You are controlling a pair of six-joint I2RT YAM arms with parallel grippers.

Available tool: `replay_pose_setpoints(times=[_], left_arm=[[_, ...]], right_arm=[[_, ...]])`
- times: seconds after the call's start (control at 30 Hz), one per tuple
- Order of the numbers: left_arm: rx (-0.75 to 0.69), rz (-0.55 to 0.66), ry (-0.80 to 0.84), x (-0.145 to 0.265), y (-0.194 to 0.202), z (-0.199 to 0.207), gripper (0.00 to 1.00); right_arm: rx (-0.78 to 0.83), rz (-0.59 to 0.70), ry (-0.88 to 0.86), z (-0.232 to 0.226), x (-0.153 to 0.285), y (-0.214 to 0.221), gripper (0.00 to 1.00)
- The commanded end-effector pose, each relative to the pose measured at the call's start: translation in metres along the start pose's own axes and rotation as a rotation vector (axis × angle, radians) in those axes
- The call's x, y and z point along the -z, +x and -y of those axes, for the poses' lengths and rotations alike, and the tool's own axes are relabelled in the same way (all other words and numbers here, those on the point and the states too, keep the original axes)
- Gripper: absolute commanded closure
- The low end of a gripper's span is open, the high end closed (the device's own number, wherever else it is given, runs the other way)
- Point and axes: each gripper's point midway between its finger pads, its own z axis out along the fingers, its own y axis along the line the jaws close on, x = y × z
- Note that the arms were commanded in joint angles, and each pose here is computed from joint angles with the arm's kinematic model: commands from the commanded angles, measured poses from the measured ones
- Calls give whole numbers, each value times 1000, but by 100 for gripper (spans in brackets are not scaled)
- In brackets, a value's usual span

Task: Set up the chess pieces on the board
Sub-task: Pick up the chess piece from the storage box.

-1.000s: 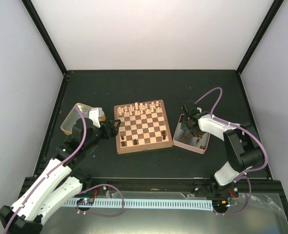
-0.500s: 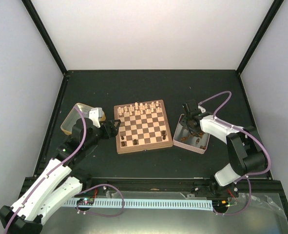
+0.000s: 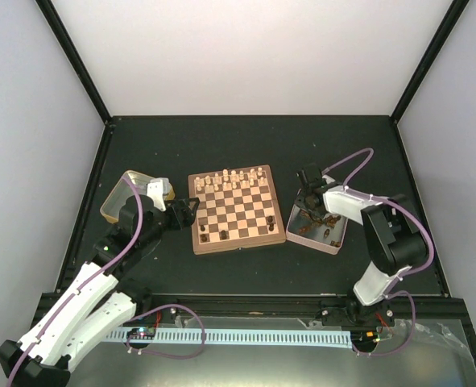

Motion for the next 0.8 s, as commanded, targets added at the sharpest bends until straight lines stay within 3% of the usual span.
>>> replay_pose_setpoints(times=[0.0, 0.27, 0.57, 0.77], left_arm=[[-18, 36, 30, 4, -11, 7, 14], [-26, 20, 92, 5, -10, 19, 14], [-14, -88, 317, -5, -2, 66, 14], [12, -148, 499, -19, 10, 108, 14]], right_arm=[[53, -17, 44, 9, -11, 5, 71], [111, 67, 9, 6, 11, -11, 94], [96, 242, -313, -23, 80, -32, 95], [-66, 140, -639, -56, 140, -13, 95]])
